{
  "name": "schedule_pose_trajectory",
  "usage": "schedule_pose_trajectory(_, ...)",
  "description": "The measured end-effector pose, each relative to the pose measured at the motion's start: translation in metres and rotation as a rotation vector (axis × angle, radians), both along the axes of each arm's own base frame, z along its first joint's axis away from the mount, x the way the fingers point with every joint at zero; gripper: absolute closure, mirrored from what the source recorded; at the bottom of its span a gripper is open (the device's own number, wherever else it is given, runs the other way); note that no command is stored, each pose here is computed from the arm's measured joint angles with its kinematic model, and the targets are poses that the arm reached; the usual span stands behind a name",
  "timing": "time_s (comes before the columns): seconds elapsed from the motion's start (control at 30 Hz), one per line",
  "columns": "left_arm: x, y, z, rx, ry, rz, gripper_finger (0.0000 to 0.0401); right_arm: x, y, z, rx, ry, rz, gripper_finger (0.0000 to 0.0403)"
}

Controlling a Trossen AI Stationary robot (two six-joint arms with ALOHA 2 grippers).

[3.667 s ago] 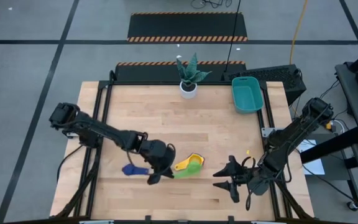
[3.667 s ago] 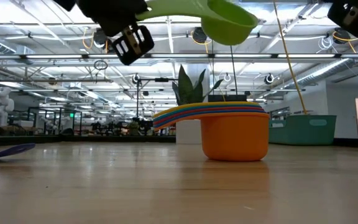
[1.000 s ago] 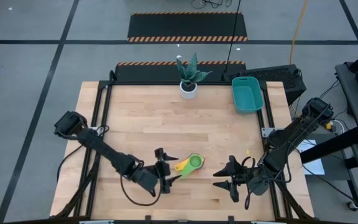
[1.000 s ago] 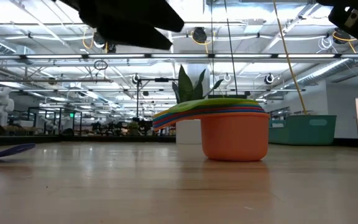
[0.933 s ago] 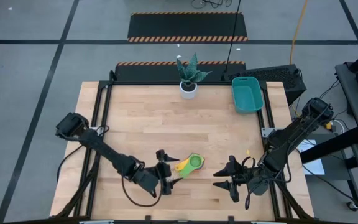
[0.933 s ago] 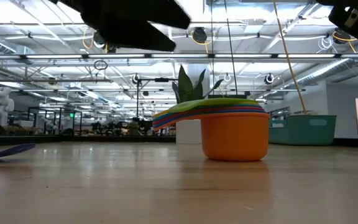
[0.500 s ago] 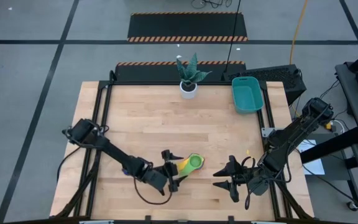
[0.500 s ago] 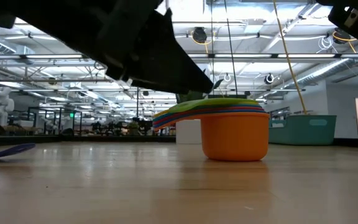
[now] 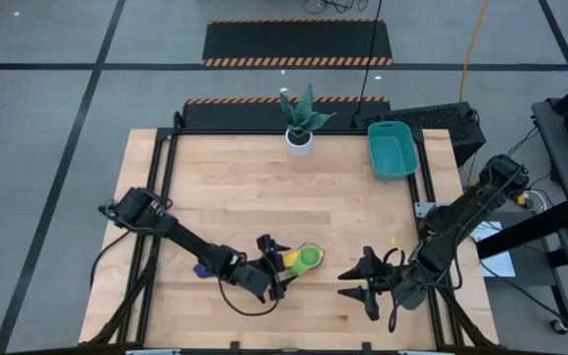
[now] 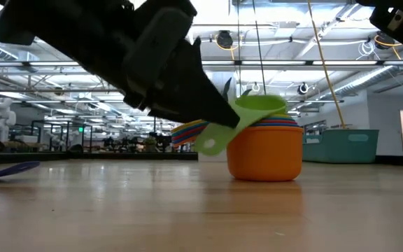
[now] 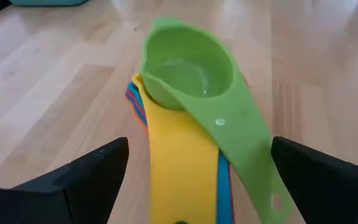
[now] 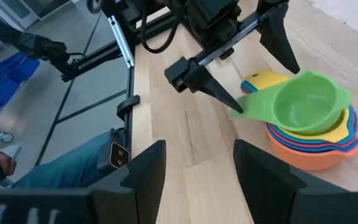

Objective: Nest measuring cups in basket
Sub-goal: Stack the green measuring cup on top of the yellow measuring cup

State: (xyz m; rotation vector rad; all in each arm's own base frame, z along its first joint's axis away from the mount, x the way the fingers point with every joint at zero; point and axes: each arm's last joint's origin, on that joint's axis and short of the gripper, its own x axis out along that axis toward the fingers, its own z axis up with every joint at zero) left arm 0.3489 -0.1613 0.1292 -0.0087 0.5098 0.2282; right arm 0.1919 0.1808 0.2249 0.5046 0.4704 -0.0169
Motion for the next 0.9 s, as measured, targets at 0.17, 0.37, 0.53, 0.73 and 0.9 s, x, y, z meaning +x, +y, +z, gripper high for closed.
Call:
schedule_pose_trajectory(0.17,-0.001,-0.003,0.004,0.017,-0.011,-0.011,0.0004,0.000,0.000,0.000,-0.008,-0.001,0.001,0.0220)
schedule_pose_trajectory(0.37,0.000,-0.006,0.008,-0.001,-0.059,-0.017,0.0004,0.002,-0.003,0.000,-0.013,-0.002,-0.007,0.0220)
schedule_pose_trajectory(0.53,0.002,-0.014,0.023,0.052,-0.108,-0.019,0.0004,0.002,-0.003,0.000,-0.009,-0.001,-0.010,0.0220)
schedule_pose_trajectory(0.73,0.009,-0.032,0.045,0.094,-0.117,0.019,0.0004,0.005,-0.005,0.001,-0.011,-0.010,-0.020,0.0220)
schedule_pose_trajectory(0.9,0.007,-0.042,0.047,0.111,-0.031,0.005,0.0004,0.009,-0.009,0.001,-0.015,-0.010,-0.046,0.0220)
